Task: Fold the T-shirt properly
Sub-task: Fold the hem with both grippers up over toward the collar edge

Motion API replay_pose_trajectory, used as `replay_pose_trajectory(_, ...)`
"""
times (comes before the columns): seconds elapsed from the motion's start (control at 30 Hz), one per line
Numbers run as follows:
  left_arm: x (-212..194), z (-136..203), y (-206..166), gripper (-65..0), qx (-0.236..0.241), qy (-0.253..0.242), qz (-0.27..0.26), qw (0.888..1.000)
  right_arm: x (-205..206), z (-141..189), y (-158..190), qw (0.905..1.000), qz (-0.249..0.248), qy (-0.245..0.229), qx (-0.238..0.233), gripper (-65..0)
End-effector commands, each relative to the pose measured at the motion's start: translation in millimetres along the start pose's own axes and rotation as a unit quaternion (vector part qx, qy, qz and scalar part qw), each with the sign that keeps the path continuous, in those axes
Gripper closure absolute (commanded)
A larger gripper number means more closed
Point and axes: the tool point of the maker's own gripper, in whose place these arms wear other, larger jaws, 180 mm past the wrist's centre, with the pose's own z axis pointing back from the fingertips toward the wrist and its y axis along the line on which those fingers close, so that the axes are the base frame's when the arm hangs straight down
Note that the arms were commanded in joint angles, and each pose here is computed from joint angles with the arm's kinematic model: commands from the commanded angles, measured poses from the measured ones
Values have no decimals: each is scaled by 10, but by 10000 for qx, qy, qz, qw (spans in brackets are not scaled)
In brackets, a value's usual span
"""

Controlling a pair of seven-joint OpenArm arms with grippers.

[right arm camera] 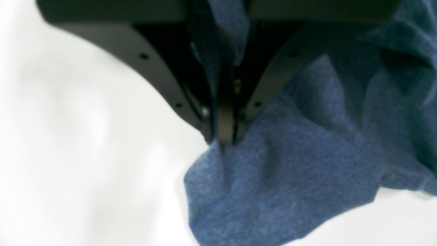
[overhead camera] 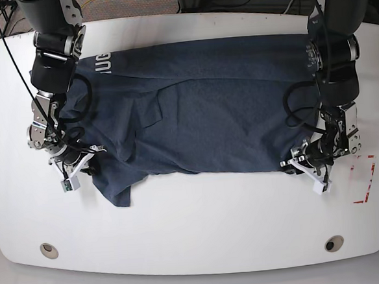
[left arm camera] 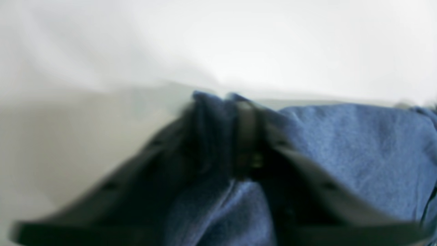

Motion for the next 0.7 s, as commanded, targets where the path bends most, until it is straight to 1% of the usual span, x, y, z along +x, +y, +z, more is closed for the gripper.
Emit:
replay_pose_trajectory(0.0,118,50,58,0,91,-94,-74,9999,321,74,-79,9994,154,-313,-67,-5)
replay_pose_trajectory(0.23,155,59,63,0,95,-187,-81,9997,473,140,-78,9985,354,-396,-132,-2)
replay_pose_trajectory(0.4,446,195,-27,0,92,-600,-409,9973,628,221,-72,9971,573,-454,-215,-2)
replay_pose_trajectory(0.43,425,219,-31,0,106,-599,-476,9970,674,246,-70,9965,637,-474,-241,-2)
replay_pose_trajectory(0.57,551,361,-118,0,134,-768,-796,9938,786,327,-72,9949,815,-495,-333,-2)
replay_pose_trajectory(0.67,653,461,-188,0,152,-876,-1000,9910,896,386,-59,9930,943,-596,-387,-2)
